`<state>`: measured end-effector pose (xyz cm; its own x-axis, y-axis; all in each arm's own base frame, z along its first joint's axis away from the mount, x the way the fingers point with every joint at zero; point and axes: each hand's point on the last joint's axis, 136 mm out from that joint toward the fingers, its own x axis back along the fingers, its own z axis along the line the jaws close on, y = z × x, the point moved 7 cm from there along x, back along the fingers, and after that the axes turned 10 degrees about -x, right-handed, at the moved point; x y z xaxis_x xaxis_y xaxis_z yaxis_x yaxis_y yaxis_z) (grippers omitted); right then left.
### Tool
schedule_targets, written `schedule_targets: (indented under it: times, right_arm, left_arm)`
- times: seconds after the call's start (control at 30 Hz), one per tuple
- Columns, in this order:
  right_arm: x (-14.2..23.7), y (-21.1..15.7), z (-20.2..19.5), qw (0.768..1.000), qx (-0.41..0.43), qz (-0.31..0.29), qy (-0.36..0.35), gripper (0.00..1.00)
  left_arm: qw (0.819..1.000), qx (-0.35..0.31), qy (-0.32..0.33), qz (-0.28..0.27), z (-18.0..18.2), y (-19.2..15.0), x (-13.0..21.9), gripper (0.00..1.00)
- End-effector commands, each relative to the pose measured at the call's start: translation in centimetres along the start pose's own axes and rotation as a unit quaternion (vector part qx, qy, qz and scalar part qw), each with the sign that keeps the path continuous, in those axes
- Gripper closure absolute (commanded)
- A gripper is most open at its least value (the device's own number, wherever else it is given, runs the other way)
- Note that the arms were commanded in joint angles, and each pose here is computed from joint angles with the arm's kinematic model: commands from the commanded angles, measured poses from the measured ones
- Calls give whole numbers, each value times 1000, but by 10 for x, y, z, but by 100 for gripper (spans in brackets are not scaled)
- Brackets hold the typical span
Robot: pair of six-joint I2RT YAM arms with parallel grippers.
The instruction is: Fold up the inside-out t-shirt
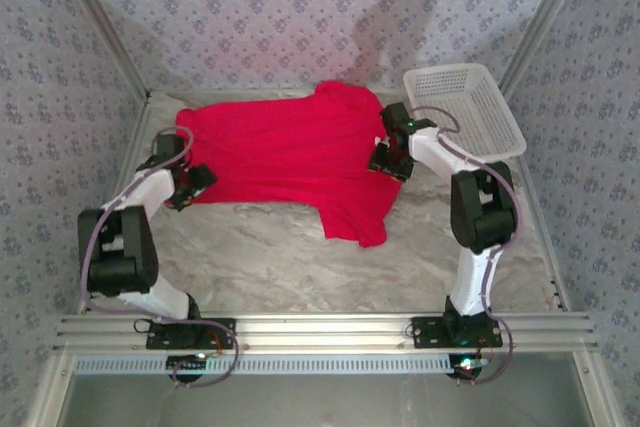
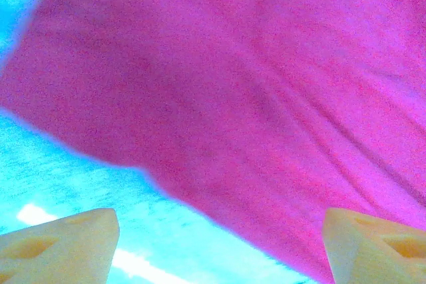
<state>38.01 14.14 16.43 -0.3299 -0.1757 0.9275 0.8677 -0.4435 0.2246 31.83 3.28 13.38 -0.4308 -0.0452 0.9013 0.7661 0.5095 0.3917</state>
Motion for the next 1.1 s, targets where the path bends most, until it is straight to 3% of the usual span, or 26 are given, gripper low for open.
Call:
schedule_targets:
  times: [0.0,0.17,0.53,0.83,1.07]
  right_arm:
    - [45,-23,4,999,38,-12,21,42]
    - [57,-53,-5,998,44,-11,46,46]
    - [42,-98,-25,996,63,41,46,46]
    - [34,-102,-24,995,67,58,47,46]
    - [38,-103,-22,995,70,60,48,46]
  left_arm:
    - [996,30,73,41,42,-20,0,24]
    - [993,101,39,56,66,-12,-17,37]
    - [991,135,9,22,58,23,-21,35]
    - [986,165,-18,9,59,41,-24,36]
    - [986,167,-23,-10,55,64,-23,43]
